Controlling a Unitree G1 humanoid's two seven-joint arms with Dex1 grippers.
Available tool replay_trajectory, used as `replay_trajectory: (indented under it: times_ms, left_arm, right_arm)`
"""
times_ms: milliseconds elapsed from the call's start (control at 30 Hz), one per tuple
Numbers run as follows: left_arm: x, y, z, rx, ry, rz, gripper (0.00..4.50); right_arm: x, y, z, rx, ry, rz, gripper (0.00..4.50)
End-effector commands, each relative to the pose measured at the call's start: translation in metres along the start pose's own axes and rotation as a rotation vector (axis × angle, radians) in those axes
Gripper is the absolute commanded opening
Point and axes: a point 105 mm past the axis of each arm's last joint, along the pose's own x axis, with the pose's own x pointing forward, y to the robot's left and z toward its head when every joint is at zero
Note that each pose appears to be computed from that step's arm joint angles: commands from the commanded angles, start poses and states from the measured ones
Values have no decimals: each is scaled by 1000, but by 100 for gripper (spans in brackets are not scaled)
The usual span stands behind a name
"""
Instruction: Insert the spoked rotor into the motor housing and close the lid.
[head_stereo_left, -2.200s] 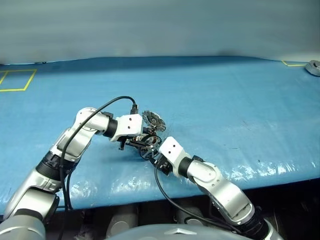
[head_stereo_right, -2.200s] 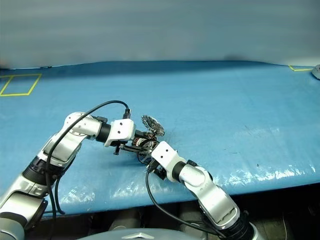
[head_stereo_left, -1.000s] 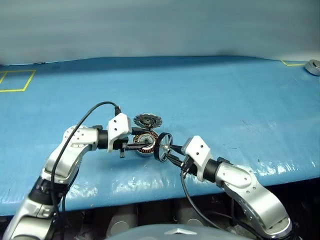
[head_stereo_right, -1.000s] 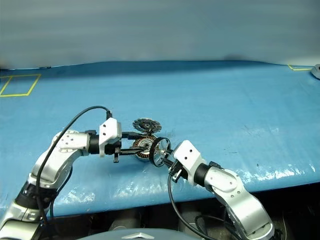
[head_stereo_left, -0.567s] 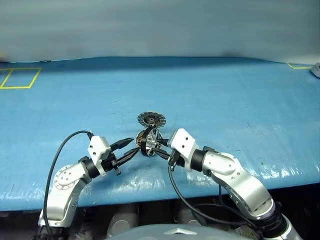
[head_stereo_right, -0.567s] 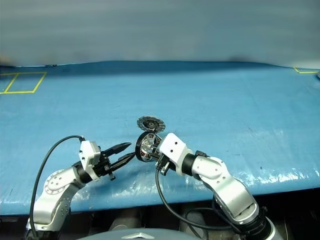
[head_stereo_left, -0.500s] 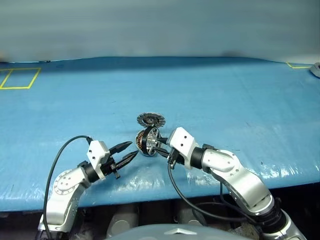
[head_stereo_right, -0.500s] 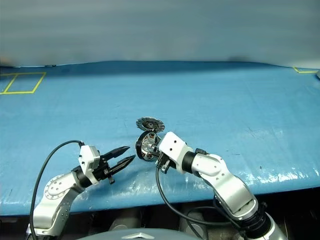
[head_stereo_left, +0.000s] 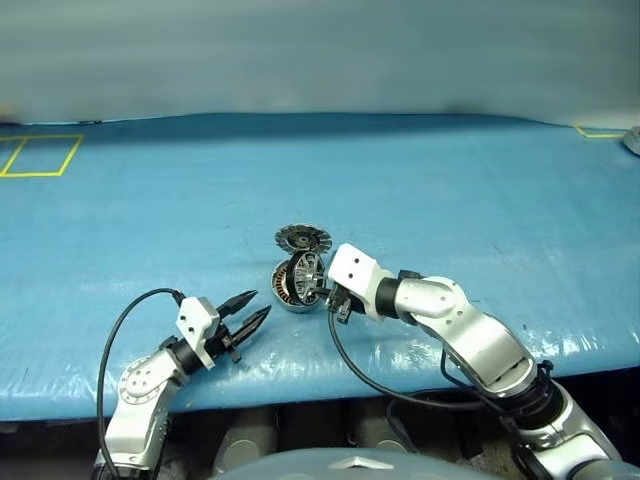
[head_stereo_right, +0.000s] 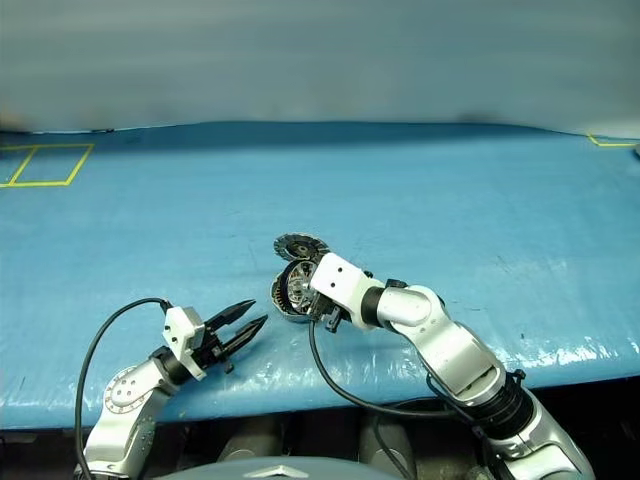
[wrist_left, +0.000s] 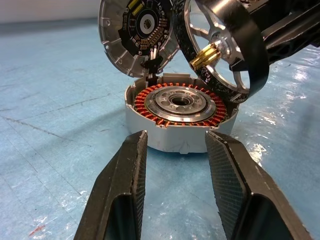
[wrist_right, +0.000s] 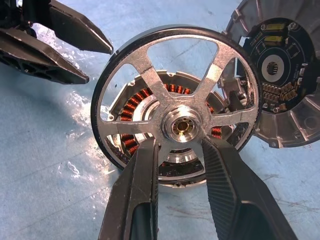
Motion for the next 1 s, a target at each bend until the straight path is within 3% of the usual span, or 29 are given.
replay_trajectory:
  times_ms: [33,533,733,1000]
  left_arm:
    - [3,0,5,22,-43,1,190]
    - [6,-5,-5,-10,-28,-16,190]
    - [7,-5,-6,-10,-27,-14,190]
    - [7,-4,-7,-8,-21,-14,190]
  right_arm:
    - [-1,-4,2,-35,7,-9,94]
    - [1,-9,-5,-82,106,4,94]
    - [3,-9,-1,-98,100,-2,288]
    - [-3,-14,11,-85,56,-29,288]
